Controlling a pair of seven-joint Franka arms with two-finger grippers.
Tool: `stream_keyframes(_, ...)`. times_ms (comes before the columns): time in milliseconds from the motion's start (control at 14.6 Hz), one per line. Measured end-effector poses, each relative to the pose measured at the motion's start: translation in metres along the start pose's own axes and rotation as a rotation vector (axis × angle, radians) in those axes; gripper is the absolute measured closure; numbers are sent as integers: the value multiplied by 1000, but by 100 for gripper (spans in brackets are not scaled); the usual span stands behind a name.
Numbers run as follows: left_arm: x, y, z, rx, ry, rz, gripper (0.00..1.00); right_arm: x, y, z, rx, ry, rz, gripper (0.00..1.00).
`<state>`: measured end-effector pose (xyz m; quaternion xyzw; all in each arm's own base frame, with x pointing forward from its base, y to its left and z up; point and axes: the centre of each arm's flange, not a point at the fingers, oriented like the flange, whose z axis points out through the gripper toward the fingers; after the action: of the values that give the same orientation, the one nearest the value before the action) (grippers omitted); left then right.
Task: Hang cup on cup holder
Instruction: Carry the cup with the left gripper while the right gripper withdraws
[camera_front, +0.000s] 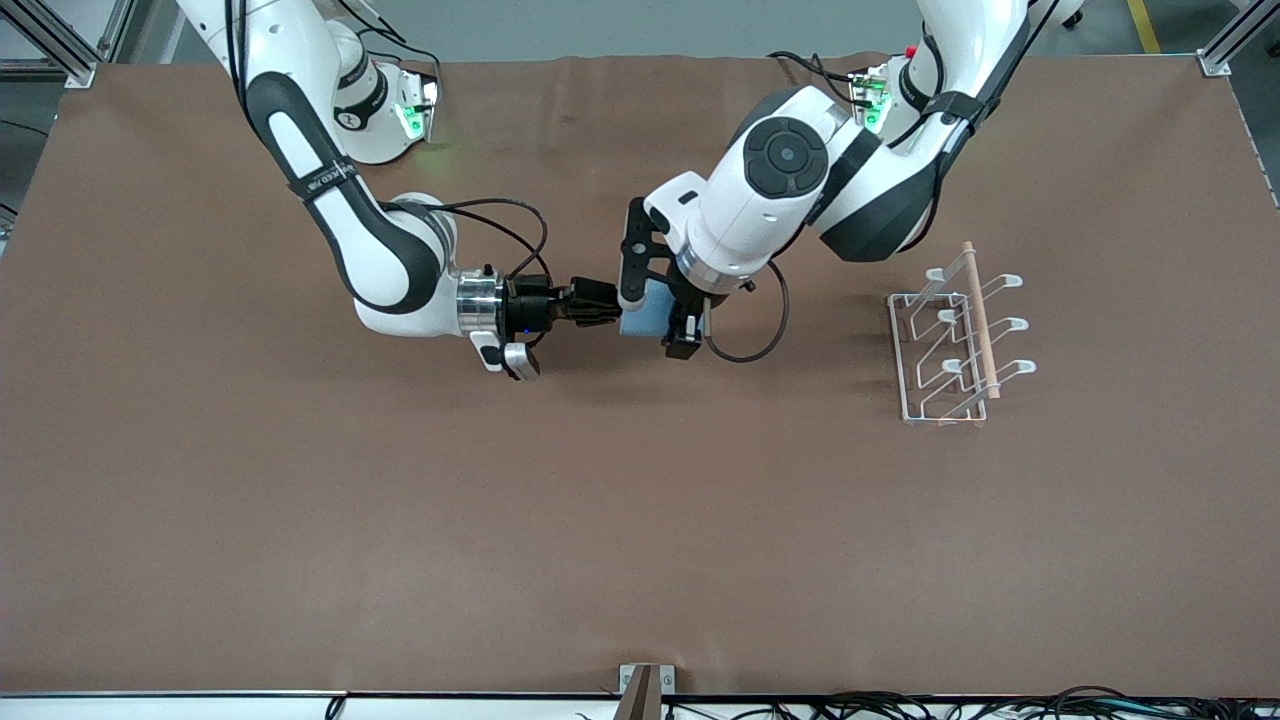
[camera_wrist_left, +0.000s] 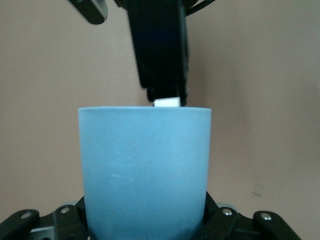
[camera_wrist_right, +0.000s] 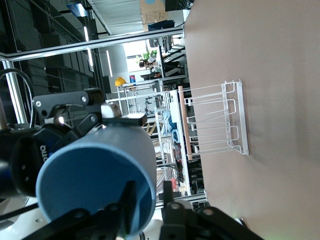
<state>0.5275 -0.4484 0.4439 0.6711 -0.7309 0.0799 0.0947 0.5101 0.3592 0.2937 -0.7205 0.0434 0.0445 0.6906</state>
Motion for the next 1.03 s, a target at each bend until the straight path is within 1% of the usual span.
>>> stream_keyframes(137,-5,-2,-3,-10,-14,-4,26,2,-2,-3,1,5,5,47)
stream_keyframes(206,-7,-3,-6,-16,-32,0,26,5,-5,-6,2,12,3,37)
stream_keyframes(274,-9,-4,-9,-20,-55,6,26,9,-10,-14,-7,15,-3,25)
stream_keyframes(343,-11,-4,-13,-27,-84,12,26,14,-15,-26,-38,7,-8,16)
stream_keyframes(412,-15,-3,-17,-33,-125,23,26,22,-22,-42,-89,-10,-7,7)
stream_keyframes(480,-19,-2,-23,-34,-177,35,26,32,-32,-63,-153,-29,1,0)
stream_keyframes(617,-34,2,-37,-45,-276,40,26,53,-62,-103,-304,-79,14,0)
stream_keyframes(686,-45,4,-46,-55,-340,36,26,61,-79,-119,-386,-98,13,0)
stream_keyframes(823,-67,8,-61,-67,-486,29,26,73,-103,-153,-576,-113,2,0)
stream_keyframes(1029,-114,8,-92,-99,-649,-45,26,84,-109,-209,-866,-126,-42,0)
